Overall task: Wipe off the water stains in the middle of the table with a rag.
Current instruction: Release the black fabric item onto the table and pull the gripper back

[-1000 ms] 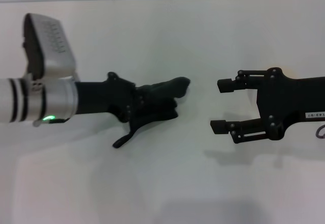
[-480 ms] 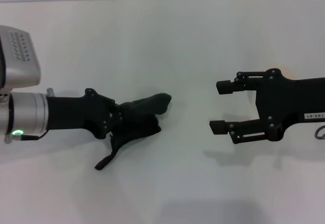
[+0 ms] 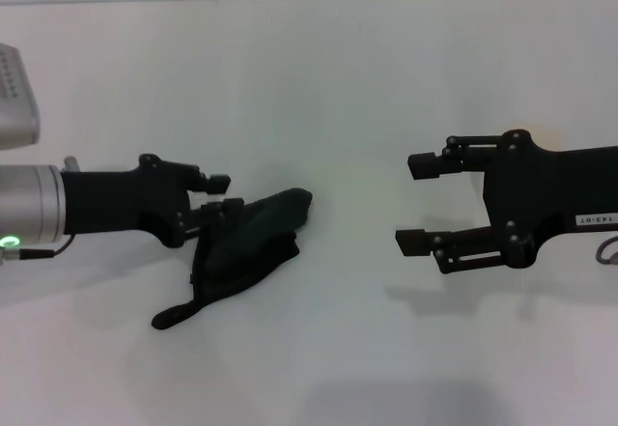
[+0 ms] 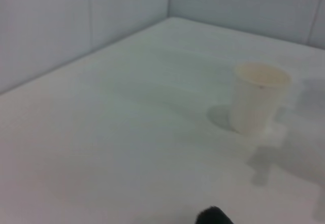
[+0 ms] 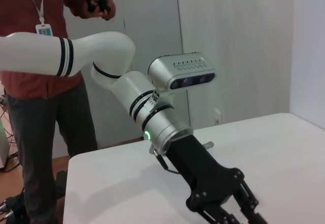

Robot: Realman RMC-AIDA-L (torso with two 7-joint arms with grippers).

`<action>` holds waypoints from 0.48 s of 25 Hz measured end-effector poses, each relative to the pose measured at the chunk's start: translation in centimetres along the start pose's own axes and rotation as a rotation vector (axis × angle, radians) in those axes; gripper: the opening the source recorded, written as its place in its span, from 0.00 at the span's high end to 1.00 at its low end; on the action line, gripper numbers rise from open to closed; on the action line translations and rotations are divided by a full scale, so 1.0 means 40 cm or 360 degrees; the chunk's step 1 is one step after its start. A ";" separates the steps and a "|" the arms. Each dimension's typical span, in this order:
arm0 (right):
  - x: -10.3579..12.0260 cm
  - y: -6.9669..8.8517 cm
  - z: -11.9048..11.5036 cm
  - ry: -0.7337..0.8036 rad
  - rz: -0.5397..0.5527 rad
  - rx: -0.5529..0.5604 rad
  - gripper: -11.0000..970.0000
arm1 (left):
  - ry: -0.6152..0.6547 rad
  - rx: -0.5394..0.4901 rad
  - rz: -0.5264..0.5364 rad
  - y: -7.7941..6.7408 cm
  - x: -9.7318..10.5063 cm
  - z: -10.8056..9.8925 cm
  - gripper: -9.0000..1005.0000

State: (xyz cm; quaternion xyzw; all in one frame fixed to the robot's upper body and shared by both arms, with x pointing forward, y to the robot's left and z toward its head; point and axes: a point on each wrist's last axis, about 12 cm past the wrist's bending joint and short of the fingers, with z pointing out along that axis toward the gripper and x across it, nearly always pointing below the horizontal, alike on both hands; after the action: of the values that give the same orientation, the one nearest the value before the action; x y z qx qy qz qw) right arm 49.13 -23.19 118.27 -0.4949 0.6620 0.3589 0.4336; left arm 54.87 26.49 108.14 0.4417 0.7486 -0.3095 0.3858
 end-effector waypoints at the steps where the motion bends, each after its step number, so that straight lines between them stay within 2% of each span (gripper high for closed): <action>1: -0.001 0.000 0.000 0.0000 -0.0001 0.0000 0.19 | -0.0009 -0.0011 -0.0009 0.002 -0.001 -0.003 0.77; 2: -0.001 -0.001 0.001 -0.0001 -0.0002 0.0000 0.19 | -0.0016 -0.0021 -0.0017 0.004 -0.002 -0.005 0.77; 7: 0.001 -0.006 0.000 0.0002 0.0009 0.0008 0.19 | -0.0019 -0.0035 0.0009 0.006 -0.018 -0.016 0.54; 12: 0.001 -0.014 -0.004 -0.0003 0.0015 0.0047 0.18 | -0.0047 0.0078 0.0131 -0.012 -0.062 -0.028 0.41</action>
State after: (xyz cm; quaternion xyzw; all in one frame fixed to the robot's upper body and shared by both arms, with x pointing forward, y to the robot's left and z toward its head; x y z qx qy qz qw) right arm 49.63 -23.51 118.26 -0.4848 0.6692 0.3516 0.4399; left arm 54.84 26.15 110.88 0.4768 0.7161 -0.3180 0.3983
